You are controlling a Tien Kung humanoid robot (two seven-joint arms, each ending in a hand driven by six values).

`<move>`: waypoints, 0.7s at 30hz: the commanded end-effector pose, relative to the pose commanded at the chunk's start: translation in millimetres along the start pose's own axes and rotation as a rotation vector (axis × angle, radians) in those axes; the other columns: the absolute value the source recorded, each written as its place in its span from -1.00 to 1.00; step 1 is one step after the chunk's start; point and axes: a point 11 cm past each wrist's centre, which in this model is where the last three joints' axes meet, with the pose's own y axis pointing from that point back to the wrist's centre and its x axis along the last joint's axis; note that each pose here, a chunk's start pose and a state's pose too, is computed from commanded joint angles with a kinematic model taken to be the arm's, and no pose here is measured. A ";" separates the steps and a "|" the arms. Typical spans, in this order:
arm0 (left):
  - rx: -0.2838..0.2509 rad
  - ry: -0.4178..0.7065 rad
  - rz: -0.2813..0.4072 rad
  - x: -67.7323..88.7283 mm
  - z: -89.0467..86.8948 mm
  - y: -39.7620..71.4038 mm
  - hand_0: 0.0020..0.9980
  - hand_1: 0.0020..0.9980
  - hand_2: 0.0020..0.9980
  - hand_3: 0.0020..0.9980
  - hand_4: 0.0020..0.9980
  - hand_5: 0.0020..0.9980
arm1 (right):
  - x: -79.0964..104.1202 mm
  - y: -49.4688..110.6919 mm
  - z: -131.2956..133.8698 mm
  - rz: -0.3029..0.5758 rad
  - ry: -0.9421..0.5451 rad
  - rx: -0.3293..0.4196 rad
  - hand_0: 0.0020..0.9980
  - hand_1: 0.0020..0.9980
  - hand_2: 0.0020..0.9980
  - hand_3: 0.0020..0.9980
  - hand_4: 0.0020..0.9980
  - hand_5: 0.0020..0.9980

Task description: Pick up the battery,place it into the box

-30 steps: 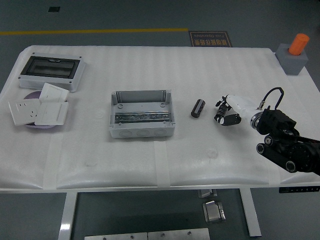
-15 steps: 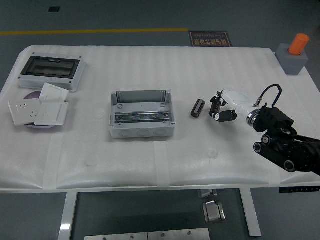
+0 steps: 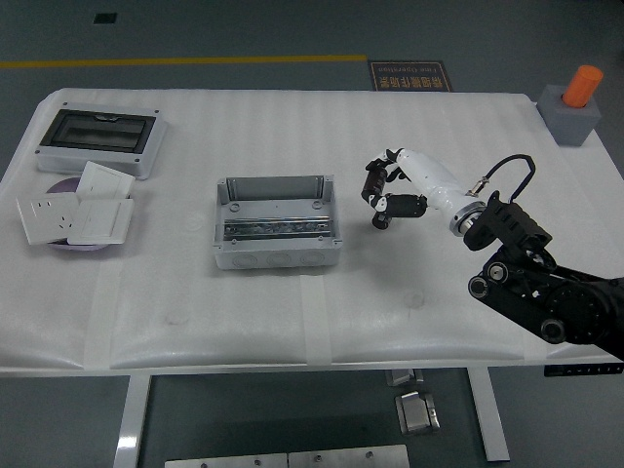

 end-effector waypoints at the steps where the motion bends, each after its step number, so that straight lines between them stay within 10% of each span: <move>1: 0.000 -0.001 0.000 -0.1 0.1 0.0 0.24 0.30 0.01 0.11 0.22 -0.63 | -5.5 -0.9 -14.3 -0.005 -0.019 0.034 0.18 0.15 0.18 0.35 0.31 -0.36; 7: 0.001 -0.001 -0.004 -1.0 0.6 0.1 0.24 0.30 0.01 0.11 0.22 -0.62 | -41.7 -7.3 -60.4 -0.072 -0.047 0.127 0.17 0.15 0.17 0.35 0.30 -0.33; 17: 0.005 -0.002 -0.002 1.1 -0.2 0.4 0.24 0.30 0.00 0.11 0.23 -0.62 | -58.1 -19.3 -55.0 -0.095 0.025 0.083 0.33 0.34 0.38 0.48 0.44 -0.22; 18: 0.004 -0.003 -0.004 0.8 0.2 0.5 0.24 0.30 -0.02 0.10 0.23 -0.59 | -57.2 -20.1 -53.7 -0.093 0.028 0.079 1.00 0.88 0.95 1.00 0.93 0.11; 21: 0.003 -0.004 -0.006 0.2 1.2 0.7 0.24 0.30 -0.02 0.10 0.23 -0.59 | -55.8 -21.4 -50.0 -0.097 0.035 0.062 1.00 0.88 0.95 1.00 0.93 0.11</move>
